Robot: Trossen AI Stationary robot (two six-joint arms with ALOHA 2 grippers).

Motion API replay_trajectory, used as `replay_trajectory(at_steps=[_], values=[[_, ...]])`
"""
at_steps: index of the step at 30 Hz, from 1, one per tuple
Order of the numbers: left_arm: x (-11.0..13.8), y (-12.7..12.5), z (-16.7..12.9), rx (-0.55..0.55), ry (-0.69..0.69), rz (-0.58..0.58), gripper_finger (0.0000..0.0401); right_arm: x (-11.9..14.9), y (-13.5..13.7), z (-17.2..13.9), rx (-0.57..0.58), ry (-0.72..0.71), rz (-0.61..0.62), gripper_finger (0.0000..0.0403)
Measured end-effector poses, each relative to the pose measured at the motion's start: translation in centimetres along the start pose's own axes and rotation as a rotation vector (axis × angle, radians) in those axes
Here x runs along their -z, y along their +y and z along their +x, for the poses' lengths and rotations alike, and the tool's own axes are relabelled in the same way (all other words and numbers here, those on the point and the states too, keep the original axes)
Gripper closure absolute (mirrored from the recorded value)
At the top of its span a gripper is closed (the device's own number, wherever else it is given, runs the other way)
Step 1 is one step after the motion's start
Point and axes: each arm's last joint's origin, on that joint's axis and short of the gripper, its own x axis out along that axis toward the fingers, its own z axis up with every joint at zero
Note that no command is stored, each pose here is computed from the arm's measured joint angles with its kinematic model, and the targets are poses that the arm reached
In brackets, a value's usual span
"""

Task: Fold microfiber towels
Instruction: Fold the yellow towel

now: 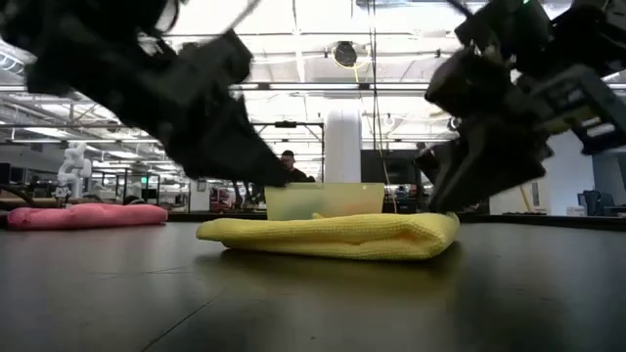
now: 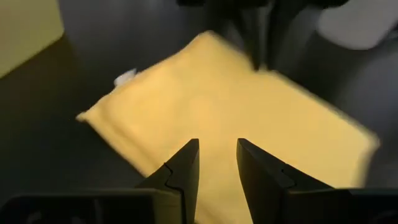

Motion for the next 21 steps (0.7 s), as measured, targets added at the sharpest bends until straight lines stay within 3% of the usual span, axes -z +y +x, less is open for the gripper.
replay_trajectory(at_steps=[2, 5, 9, 11, 15, 21], values=[[0.4, 0.9, 0.8, -0.007, 0.038, -0.003, 0.0293, 0.4, -0.3, 0.0, 0.036, 0.044, 0.012, 0.0360], [1.4, 1.3, 1.6, 0.020, 0.098, -0.064, 0.0293, 0.8, -1.2, -0.2, 0.184, 0.072, 0.003, 0.0360], [2.7, -0.5, 1.3, 0.095, 0.114, -0.136, 0.0293, 0.3, -2.8, -0.4, 0.388, 0.027, -0.028, 0.0360], [2.9, -1.9, 0.6, 0.152, 0.081, -0.140, 0.0293, -0.1, -3.2, -0.6, 0.434, -0.005, -0.031, 0.0360], [1.9, -4.0, -0.6, 0.170, -0.048, -0.073, 0.0293, -0.6, -3.0, -0.9, 0.391, -0.042, -0.043, 0.0360], [0.9, -2.9, 0.5, 0.079, -0.046, 0.012, 0.0293, -1.1, -0.4, -0.6, 0.106, -0.095, -0.029, 0.0360]])
